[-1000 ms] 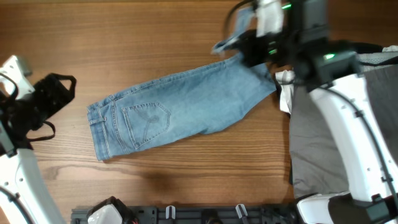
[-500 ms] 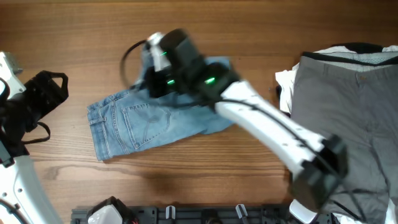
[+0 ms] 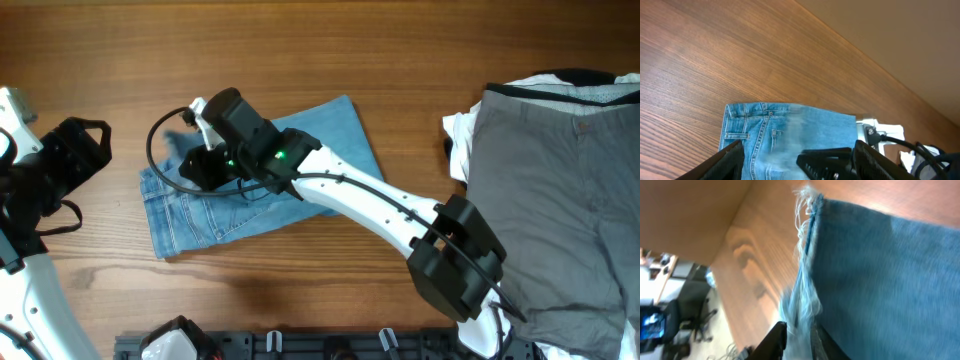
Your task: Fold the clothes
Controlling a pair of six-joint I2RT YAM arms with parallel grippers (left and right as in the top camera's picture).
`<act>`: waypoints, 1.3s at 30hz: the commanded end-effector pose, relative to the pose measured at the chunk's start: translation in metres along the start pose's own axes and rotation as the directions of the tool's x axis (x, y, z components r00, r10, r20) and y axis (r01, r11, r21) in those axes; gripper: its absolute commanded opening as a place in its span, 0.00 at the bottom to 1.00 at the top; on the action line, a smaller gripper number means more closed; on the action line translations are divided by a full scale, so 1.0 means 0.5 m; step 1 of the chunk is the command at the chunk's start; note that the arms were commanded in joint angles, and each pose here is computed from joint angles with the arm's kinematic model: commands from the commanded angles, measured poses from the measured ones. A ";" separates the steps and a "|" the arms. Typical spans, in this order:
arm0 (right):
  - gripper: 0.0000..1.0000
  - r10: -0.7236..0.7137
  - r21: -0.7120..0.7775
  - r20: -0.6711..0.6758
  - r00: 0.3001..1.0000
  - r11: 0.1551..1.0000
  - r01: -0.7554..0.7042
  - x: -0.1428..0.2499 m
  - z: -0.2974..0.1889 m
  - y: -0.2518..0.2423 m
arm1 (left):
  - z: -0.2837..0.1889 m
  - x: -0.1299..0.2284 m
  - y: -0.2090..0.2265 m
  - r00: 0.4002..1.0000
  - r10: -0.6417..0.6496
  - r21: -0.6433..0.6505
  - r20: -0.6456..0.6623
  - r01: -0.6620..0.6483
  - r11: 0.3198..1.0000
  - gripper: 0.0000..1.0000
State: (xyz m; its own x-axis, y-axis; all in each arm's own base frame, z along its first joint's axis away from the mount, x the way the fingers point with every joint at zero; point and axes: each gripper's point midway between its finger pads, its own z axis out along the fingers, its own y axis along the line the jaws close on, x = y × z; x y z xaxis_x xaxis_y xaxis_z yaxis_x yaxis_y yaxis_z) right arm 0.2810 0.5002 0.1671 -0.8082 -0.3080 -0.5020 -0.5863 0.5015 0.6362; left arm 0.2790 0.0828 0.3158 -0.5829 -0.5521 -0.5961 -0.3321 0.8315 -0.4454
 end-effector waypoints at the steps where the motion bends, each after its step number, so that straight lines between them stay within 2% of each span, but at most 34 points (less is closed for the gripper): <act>1: 0.54 -0.034 -0.112 -0.067 0.997 0.993 0.027 0.025 0.006 0.047 | -0.018 -0.012 -0.004 0.999 0.029 -0.018 0.034 -0.029 0.999 0.70; 2: 0.73 -0.056 -0.111 -0.062 0.997 0.993 0.048 0.023 0.004 0.047 | -0.018 -0.013 0.001 0.999 0.029 -0.031 0.036 -0.028 0.999 0.70; 3: 0.77 -0.075 -0.086 -0.049 0.996 0.994 0.071 0.015 -0.003 0.034 | -0.018 -0.013 0.003 0.999 0.028 -0.038 0.036 -0.027 0.999 0.71; 6: 0.80 -0.066 0.130 -0.029 0.997 0.989 0.069 -0.001 -0.038 -0.062 | -0.017 -0.004 0.006 1.000 0.020 -0.042 0.020 -0.019 0.999 0.71; 9: 0.76 -0.037 0.336 -0.135 0.990 0.938 0.081 0.033 -0.096 -0.192 | -0.008 0.018 0.007 0.999 0.003 -0.045 -0.035 -0.005 0.999 0.71; 13: 0.65 0.192 0.503 -0.220 0.956 0.862 -0.058 0.090 -0.201 -0.327 | 0.032 0.071 0.004 0.984 -0.013 -0.037 -0.176 0.006 0.999 0.70; 15: 0.61 0.297 0.538 -0.202 0.933 0.830 -0.147 0.098 -0.247 -0.374 | 0.062 0.107 -0.001 0.964 -0.014 -0.031 -0.267 0.006 1.000 0.69; 17: 0.61 0.367 0.495 -0.189 0.911 0.837 -0.234 0.095 -0.281 -0.399 | 0.097 0.152 -0.006 0.929 -0.008 -0.024 -0.371 -0.001 1.000 0.68; 20: 0.68 0.405 0.382 -0.170 0.898 0.867 -0.319 0.074 -0.322 -0.413 | 0.151 0.227 -0.010 0.857 0.007 -0.017 -0.515 -0.018 1.000 0.69; 23: 0.69 0.389 0.363 -0.134 0.911 0.875 -0.320 0.054 -0.367 -0.413 | 0.208 0.313 0.004 0.763 -0.021 -0.045 -0.647 -0.012 0.999 0.67; 28: 0.70 0.313 0.346 -0.083 0.946 0.899 -0.267 0.026 -0.427 -0.353 | 0.291 0.404 0.066 0.658 -0.291 -0.254 -0.695 0.153 0.955 0.63; 29: 0.71 0.282 0.352 -0.057 0.958 0.903 -0.245 0.016 -0.450 -0.335 | 0.301 0.421 0.083 0.641 -0.324 -0.290 -0.695 0.163 0.943 0.65; 34: 0.76 0.191 0.416 0.027 0.981 0.891 -0.185 -0.006 -0.526 -0.295 | 0.315 0.454 0.141 0.621 -0.448 -0.418 -0.643 0.205 0.885 0.74; 39: 0.79 0.155 0.425 0.062 0.986 0.890 -0.167 -0.014 -0.555 -0.272 | 0.349 0.475 0.184 0.649 -0.487 -0.429 -0.584 0.262 0.864 0.78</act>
State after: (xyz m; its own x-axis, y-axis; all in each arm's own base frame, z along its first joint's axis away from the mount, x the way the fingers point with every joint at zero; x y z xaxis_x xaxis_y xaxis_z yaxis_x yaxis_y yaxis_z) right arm 0.3502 0.2145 0.2390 -0.9021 -0.1653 -0.3986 -0.3449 0.8313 0.4358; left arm 0.2452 0.0097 0.0354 -0.7056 -0.6724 0.2238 -0.7074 0.6497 -0.2783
